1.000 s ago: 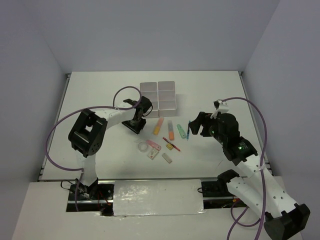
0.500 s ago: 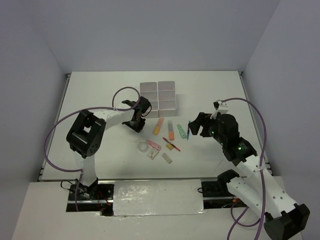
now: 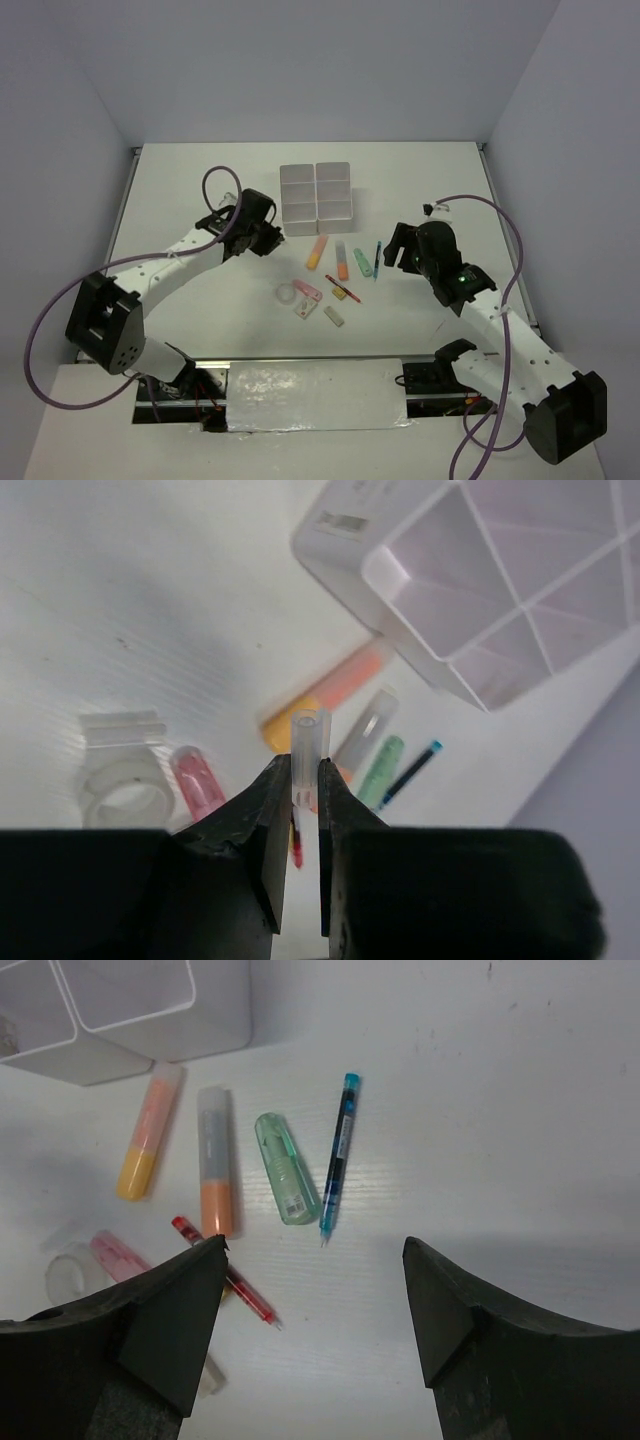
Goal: Sort the stationery into containers
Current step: Pick up the pen cap from the center of the board, then pick up the pen from the center of the board.
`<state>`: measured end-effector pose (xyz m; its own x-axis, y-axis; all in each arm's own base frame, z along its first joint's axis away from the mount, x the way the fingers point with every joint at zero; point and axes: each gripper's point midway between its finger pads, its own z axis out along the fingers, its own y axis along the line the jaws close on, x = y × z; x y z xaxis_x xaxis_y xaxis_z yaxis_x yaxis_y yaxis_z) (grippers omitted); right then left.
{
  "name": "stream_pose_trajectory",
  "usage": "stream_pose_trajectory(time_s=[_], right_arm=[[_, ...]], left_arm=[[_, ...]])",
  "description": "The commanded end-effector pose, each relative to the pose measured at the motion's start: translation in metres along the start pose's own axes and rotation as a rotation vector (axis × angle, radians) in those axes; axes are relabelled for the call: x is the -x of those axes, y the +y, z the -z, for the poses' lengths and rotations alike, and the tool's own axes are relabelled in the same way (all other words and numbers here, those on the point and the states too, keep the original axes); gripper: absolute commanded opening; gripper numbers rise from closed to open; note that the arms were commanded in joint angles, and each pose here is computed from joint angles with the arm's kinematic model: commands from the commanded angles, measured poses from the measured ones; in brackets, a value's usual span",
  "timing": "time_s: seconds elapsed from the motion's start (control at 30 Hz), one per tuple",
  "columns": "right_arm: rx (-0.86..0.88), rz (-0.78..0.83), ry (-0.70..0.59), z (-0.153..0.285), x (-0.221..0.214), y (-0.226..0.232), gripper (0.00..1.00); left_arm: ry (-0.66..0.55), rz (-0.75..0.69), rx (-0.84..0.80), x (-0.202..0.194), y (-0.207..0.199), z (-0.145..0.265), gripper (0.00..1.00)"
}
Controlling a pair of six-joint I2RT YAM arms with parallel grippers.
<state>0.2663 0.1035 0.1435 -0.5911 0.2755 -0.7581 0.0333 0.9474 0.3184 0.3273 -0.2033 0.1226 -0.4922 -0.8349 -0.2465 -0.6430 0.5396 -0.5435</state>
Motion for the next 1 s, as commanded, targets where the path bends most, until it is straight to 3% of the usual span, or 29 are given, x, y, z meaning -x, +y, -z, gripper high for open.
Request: stream_pose_trajectory(time_s=[0.0, 0.07, 0.3, 0.5, 0.57, 0.8, 0.97], right_arm=[[-0.044, -0.038, -0.057, -0.001, 0.018, -0.002, 0.78], [-0.046, -0.046, -0.062, -0.003, 0.02, -0.002, 0.78], [-0.123, -0.049, -0.034, -0.019, 0.02, -0.006, 0.75], [-0.166, -0.048, -0.012, -0.039, 0.016, -0.006, 0.72], [-0.2, -0.035, 0.012, -0.051, 0.017, -0.006, 0.71], [-0.27, 0.033, 0.179, -0.101, -0.006, -0.004, 0.61], [-0.29, 0.051, 0.251, -0.126, -0.018, -0.002, 0.56]], left_arm=[[0.067, -0.098, -0.188, -0.004, -0.03, 0.021, 0.0], [0.13, -0.125, -0.248, -0.012, -0.034, 0.029, 0.0], [0.13, -0.176, -0.376, 0.001, -0.038, 0.074, 0.0], [0.071, -0.314, -0.386, 0.014, -0.036, 0.094, 0.0], [0.002, -0.36, -0.377, 0.027, -0.033, 0.101, 0.0], [-0.099, -0.46, -0.278, 0.055, -0.001, 0.122, 0.0], [-0.13, -0.492, -0.305, 0.063, 0.007, 0.139, 0.0]])
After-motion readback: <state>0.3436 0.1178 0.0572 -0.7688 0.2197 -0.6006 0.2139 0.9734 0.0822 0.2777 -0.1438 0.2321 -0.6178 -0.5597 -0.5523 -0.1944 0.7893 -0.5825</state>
